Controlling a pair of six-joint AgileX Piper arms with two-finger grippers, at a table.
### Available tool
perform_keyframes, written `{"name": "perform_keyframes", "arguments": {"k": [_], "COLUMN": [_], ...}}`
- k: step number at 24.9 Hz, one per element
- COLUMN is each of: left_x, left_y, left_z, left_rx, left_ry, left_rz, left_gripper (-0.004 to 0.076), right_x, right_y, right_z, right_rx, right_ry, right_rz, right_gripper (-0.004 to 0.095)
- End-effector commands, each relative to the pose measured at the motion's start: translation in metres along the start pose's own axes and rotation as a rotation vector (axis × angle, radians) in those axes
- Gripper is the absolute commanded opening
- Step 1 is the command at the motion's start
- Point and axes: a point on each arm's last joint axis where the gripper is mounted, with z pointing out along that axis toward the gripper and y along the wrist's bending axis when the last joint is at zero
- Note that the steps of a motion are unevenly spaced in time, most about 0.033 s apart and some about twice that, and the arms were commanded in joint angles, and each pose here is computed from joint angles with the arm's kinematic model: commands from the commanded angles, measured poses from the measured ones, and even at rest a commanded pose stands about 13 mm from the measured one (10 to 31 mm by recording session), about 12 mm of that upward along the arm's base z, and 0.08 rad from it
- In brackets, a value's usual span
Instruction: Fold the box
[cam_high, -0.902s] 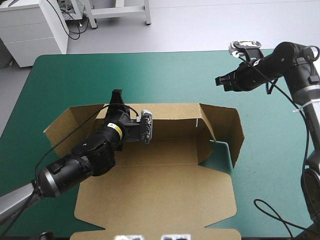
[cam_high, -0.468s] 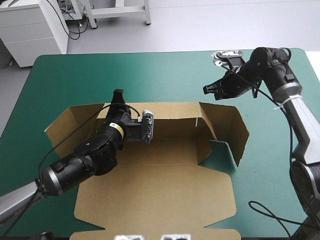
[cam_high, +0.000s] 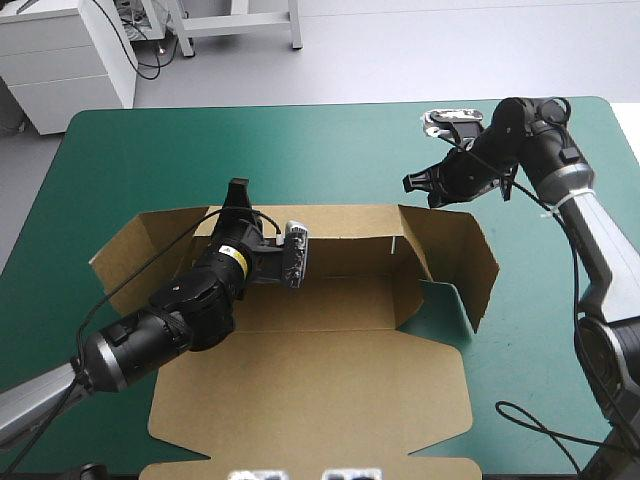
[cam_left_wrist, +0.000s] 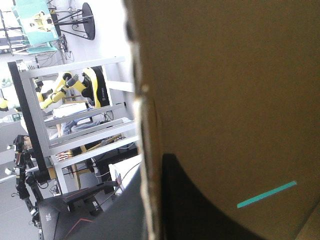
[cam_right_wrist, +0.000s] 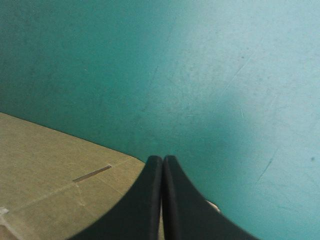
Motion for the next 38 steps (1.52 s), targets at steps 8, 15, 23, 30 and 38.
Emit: {"name": "perform_keyframes", "arguments": {"k": [8,15,23,30,38], "left_x": [-0.002,-0.001,-0.002,-0.004,-0.008], "left_y": [0.010,0.010,0.010,0.005,-0.003], "left_z": [-0.002,-0.002,-0.002,-0.002,-0.003], "left_rx": [-0.051,-0.050,-0.050,0.006,0.090], "left_ry": [-0.007,-0.002,-0.008,-0.031,-0.080], "left_rz": [0.051,0.051,0.050,0.058,0.089], "left_gripper": [-0.0008,-0.0008,-0.0008,-0.0008,-0.0008], "right_x": [0.005,0.025,0.069,0.106,0.143], "right_y": [0.031,0.031,0.036,0.035,0.032], "right_z": [-0.031,-0.022,-0.044,-0.033,-0.014], "right_rx": [-0.077,-0.062,-0.077,-0.120,-0.161], "right_ry": [-0.069,0.001,0.003,-0.219,-0.390], "right_rz": [-0.044,-0.048,-0.128,-0.158,-0.197], "right_gripper": [-0.0018,-0.0018,-0.0019,-0.0019,-0.0019]}}
